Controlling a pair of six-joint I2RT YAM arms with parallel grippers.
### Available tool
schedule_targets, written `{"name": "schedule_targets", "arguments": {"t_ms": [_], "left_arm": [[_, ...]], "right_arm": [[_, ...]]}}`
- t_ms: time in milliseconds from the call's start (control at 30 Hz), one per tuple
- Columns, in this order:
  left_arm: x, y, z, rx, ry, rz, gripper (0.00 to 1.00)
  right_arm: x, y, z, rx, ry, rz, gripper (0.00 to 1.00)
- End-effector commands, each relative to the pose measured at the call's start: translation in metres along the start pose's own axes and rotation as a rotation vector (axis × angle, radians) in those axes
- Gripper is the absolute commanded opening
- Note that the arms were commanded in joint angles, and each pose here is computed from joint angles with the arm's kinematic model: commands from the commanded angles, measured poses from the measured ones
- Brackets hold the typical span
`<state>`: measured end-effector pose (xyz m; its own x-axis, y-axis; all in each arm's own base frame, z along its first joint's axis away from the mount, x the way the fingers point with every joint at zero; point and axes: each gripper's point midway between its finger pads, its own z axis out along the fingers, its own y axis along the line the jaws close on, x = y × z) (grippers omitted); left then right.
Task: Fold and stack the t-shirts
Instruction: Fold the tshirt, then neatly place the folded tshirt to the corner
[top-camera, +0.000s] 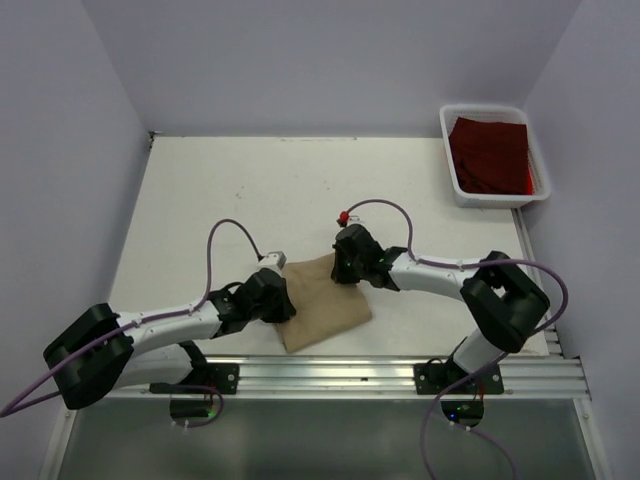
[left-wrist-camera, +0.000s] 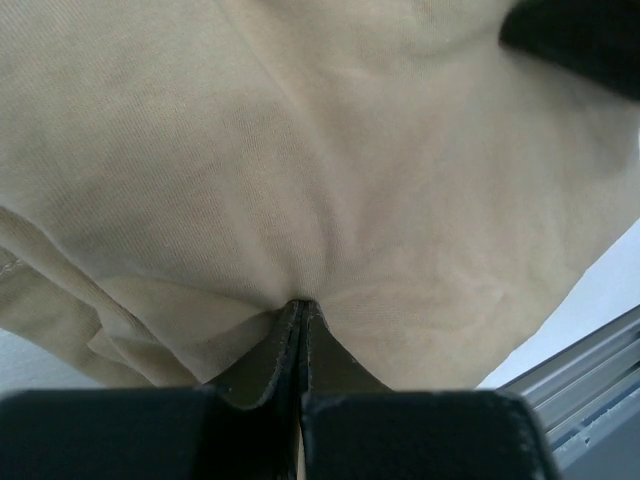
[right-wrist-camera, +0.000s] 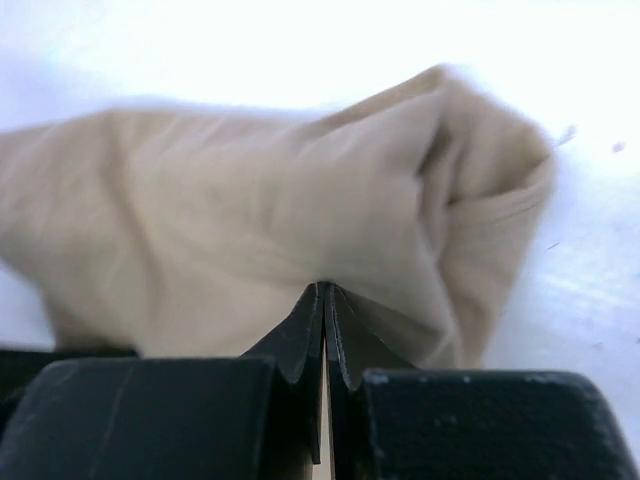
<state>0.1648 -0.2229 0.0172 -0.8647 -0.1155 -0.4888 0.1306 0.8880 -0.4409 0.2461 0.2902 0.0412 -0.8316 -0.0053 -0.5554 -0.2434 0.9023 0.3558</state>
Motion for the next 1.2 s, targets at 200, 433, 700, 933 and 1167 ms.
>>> {"name": "schedule_targets", "arguments": {"t_ms": [200,433,700,933,1167], "left_arm": [[0.038,0.043,-0.008,-0.129,0.094,0.004,0.00],[0.040,0.047,-0.011,-0.131,0.087,0.000,0.00],[0.007,0.027,-0.023,-0.101,-0.007,0.032,0.00],[-0.056,-0.005,-0.069,-0.054,-0.208,0.024,0.10],[-0.025,0.028,-0.066,-0.223,-0.084,-0.071,0.53]], "right_arm": [[-0.068,-0.073,0.041,0.226,-0.057,0.059,0.00],[-0.092,-0.101,0.050,0.327,-0.080,0.053,0.00],[-0.134,-0.108,-0.030,0.417,-0.267,0.032,0.00],[-0.101,-0.086,-0.065,0.244,-0.194,-0.025,0.34],[-0.030,-0.069,-0.069,0.025,-0.072,0.023,0.60]]}}
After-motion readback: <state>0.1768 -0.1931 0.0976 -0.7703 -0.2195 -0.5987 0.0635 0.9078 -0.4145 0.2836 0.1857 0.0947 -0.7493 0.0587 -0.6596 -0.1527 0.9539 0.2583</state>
